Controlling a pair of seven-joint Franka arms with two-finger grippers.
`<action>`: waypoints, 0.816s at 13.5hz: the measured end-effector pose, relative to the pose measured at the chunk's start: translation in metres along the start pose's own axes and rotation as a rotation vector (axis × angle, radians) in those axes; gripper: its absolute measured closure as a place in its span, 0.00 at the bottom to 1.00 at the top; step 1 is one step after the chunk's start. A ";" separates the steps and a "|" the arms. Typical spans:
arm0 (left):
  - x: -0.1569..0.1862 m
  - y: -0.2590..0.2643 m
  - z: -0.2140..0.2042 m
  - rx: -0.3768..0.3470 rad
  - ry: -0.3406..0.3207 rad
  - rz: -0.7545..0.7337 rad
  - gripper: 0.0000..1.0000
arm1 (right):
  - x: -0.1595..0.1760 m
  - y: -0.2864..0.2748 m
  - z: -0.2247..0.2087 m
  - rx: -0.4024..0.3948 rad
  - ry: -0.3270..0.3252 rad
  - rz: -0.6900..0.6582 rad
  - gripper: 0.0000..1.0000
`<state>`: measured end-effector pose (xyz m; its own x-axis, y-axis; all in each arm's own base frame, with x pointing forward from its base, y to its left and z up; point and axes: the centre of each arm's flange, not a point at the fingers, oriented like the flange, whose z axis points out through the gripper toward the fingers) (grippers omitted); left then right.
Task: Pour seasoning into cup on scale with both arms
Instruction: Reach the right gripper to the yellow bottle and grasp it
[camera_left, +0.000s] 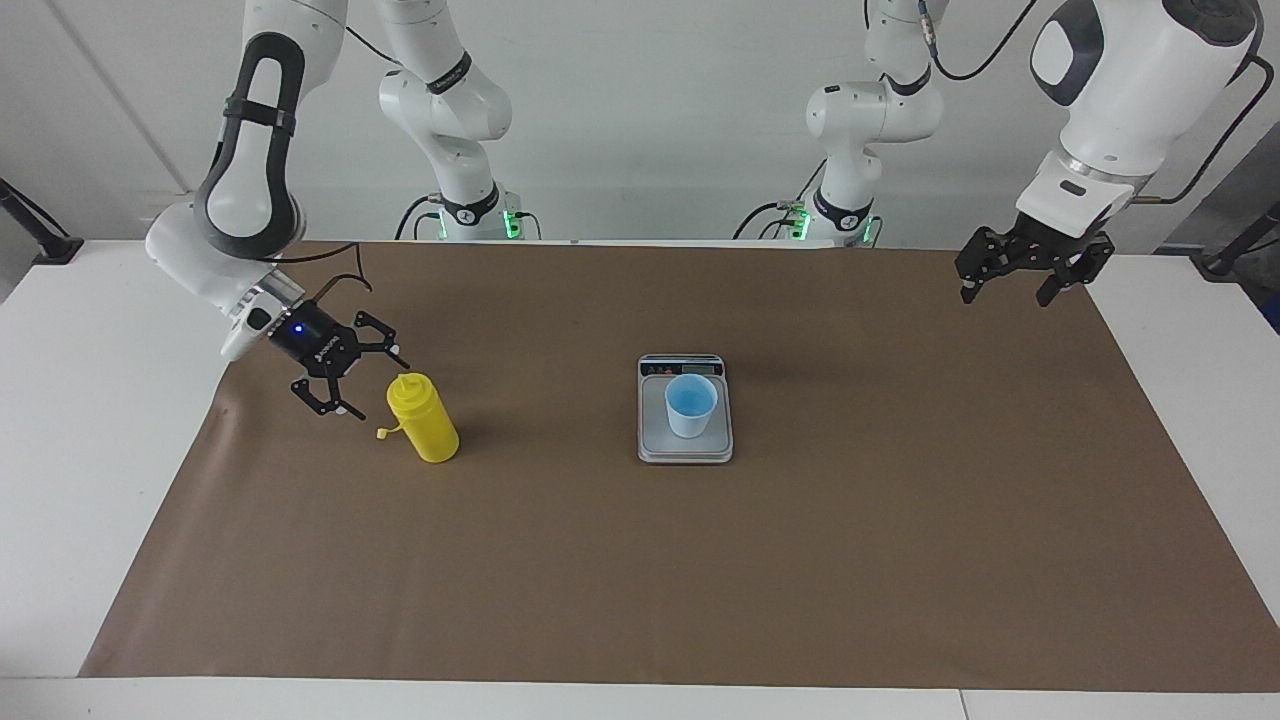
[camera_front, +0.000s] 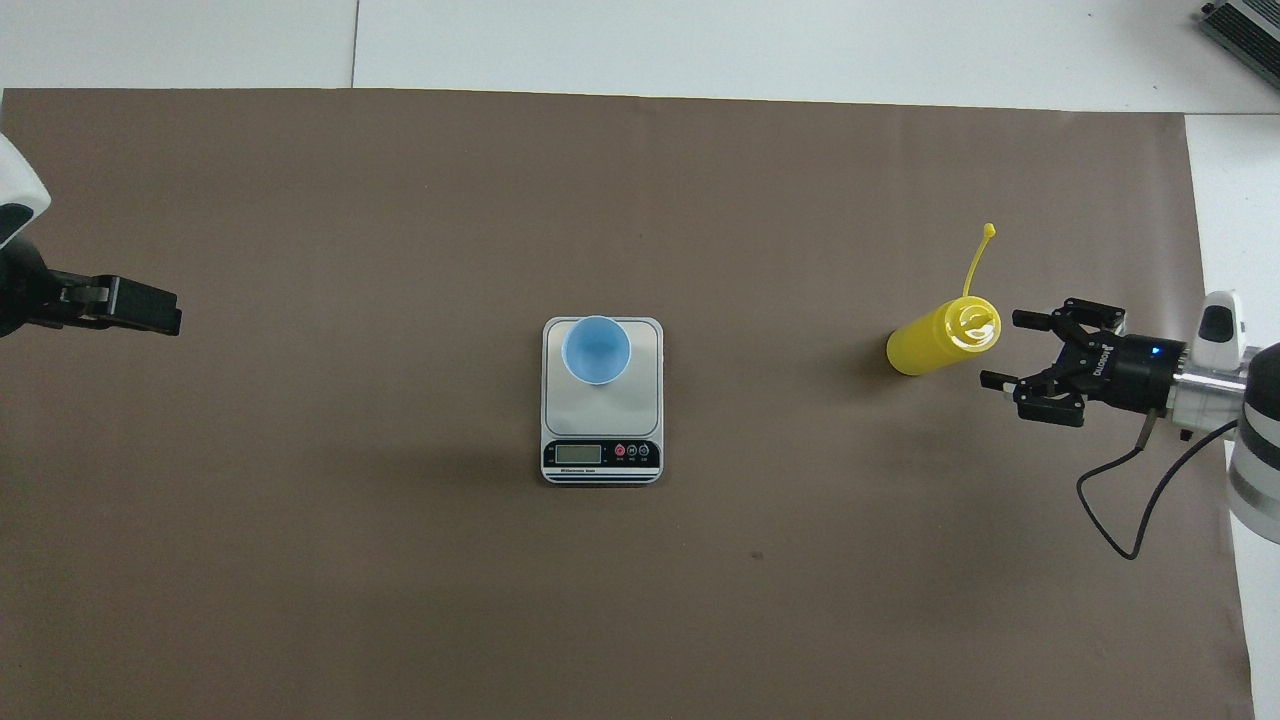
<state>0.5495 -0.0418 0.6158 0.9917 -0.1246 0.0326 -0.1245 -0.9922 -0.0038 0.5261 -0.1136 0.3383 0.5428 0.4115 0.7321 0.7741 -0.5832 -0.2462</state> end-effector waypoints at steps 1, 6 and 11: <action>-0.004 -0.001 -0.006 0.000 0.005 0.012 0.00 | -0.007 0.000 0.006 0.003 0.025 -0.013 0.00; -0.009 -0.001 -0.012 0.001 0.011 0.023 0.00 | -0.057 0.013 0.046 0.012 0.164 0.003 0.00; -0.009 -0.001 -0.012 -0.013 0.012 0.000 0.00 | -0.057 0.013 0.061 0.022 0.213 0.012 0.00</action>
<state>0.5399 -0.0398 0.6274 0.9912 -0.1248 0.0444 -0.1253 -0.9921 0.0096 0.5251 -0.1015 0.2548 0.4730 0.2455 0.8461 0.7759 -0.5712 -0.2680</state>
